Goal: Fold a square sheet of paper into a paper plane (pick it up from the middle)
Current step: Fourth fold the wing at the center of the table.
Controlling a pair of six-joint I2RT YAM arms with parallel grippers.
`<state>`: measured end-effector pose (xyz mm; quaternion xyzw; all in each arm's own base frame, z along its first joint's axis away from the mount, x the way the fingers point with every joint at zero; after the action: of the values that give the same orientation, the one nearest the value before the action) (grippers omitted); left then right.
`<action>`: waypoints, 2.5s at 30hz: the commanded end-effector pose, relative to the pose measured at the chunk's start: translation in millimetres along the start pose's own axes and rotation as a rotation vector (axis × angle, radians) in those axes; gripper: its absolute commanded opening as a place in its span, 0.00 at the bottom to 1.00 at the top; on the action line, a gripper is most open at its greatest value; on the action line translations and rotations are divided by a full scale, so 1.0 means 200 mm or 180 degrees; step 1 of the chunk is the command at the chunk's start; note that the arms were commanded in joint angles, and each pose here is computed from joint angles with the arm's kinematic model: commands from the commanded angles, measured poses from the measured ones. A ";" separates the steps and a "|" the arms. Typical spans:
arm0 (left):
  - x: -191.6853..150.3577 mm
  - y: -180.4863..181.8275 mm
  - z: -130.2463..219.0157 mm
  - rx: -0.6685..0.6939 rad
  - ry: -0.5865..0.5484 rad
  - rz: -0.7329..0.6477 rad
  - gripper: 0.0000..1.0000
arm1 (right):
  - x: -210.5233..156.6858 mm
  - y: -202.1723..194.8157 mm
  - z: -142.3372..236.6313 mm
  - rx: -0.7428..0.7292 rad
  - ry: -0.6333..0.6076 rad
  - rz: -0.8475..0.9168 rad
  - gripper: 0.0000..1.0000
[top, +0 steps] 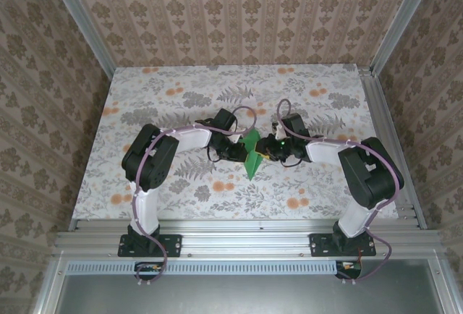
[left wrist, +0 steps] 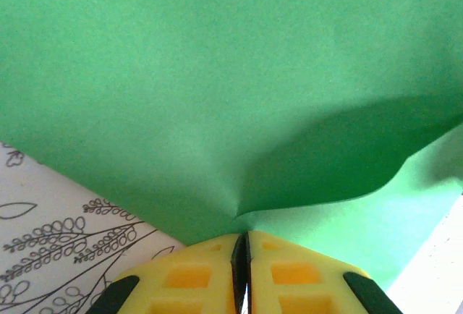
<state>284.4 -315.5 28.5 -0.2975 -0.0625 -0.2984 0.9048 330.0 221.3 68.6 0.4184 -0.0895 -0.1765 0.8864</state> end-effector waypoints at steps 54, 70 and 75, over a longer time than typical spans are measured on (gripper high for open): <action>-0.42 0.29 -0.15 0.0590 0.0836 0.0379 0.13 | -0.13 0.05 -0.11 -0.0601 0.0011 0.0458 0.09; -0.42 0.30 -0.14 0.0452 0.0757 0.0478 0.12 | -0.13 0.00 -0.15 -0.0527 0.0062 0.0390 0.10; -0.42 0.29 -0.15 0.0379 0.0717 0.0512 0.12 | -0.13 0.00 -0.17 -0.0526 0.0076 0.0378 0.11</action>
<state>285.7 -312.7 29.0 -0.3371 -0.0626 -0.2902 0.8934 314.3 252.3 51.1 0.3360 -0.0939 -0.1263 0.9286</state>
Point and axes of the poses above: each hand's point on the last joint's axis, 136 mm out from that joint toward the fingers, its own z axis back along the fingers, its own y axis along the line the jaws close on, x = y × z, the point moved 2 cm from there along z, back along the fingers, and after that the axes turned 9 degrees about -z, right-handed, at the moved point
